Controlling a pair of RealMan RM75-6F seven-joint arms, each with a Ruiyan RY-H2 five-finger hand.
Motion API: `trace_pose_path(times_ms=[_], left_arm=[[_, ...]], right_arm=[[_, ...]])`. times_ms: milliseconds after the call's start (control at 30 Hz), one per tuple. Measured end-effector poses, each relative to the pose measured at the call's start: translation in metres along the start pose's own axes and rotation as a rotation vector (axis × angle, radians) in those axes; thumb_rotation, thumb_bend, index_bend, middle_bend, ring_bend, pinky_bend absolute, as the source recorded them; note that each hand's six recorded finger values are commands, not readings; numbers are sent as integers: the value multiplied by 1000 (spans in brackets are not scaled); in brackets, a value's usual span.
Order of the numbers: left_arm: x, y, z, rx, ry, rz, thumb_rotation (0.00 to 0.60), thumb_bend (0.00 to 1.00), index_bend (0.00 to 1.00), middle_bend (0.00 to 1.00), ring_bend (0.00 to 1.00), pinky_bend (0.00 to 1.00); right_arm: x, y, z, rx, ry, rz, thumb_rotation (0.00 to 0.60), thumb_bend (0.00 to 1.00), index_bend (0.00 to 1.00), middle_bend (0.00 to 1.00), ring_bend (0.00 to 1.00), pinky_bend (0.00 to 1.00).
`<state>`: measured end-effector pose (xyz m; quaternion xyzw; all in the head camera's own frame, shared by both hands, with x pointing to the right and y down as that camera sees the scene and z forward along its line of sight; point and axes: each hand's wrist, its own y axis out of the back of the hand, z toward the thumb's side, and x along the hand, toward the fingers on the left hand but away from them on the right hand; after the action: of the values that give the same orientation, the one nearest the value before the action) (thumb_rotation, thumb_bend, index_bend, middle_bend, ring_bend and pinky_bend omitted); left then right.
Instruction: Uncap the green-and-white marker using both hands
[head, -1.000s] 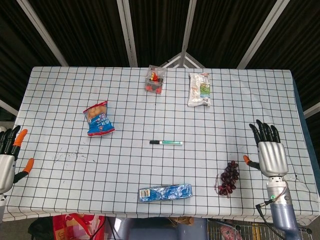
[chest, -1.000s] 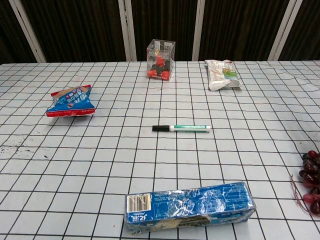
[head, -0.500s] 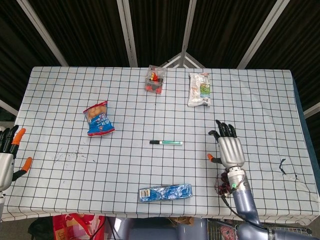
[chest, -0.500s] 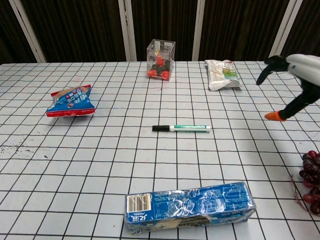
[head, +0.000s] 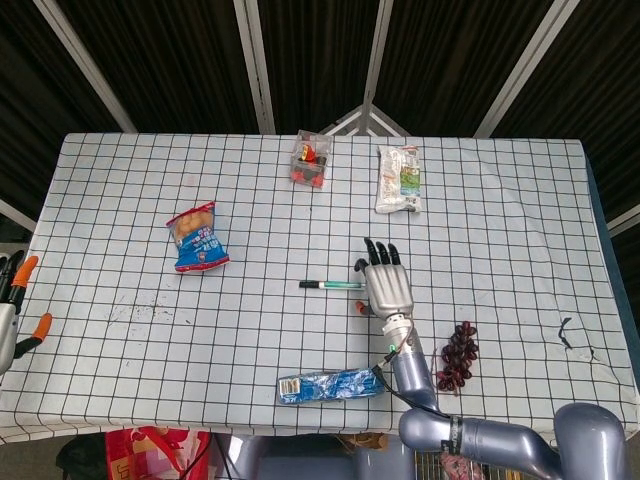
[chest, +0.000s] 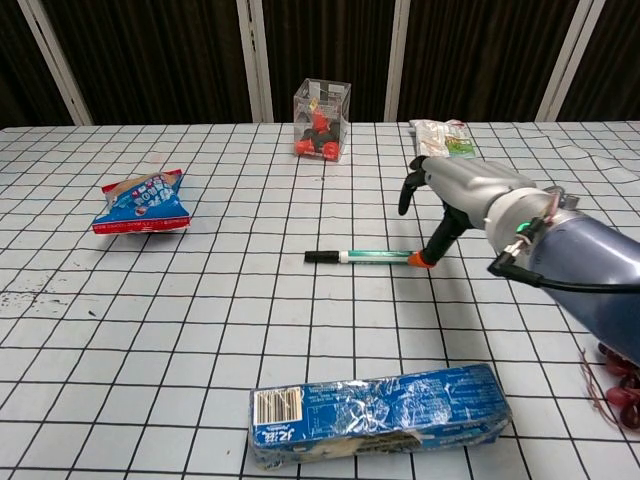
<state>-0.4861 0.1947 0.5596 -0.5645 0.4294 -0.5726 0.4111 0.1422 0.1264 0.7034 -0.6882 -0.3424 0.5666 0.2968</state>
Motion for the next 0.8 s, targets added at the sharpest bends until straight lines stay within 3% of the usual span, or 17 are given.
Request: trace_pose_path(times_ms=[800], left_arm=[[3, -18, -8, 15, 31, -37, 600, 483, 0, 0, 0, 0]], right_arm=[[-33, -30, 4, 24, -35, 50, 600, 282, 485, 0, 0, 0]])
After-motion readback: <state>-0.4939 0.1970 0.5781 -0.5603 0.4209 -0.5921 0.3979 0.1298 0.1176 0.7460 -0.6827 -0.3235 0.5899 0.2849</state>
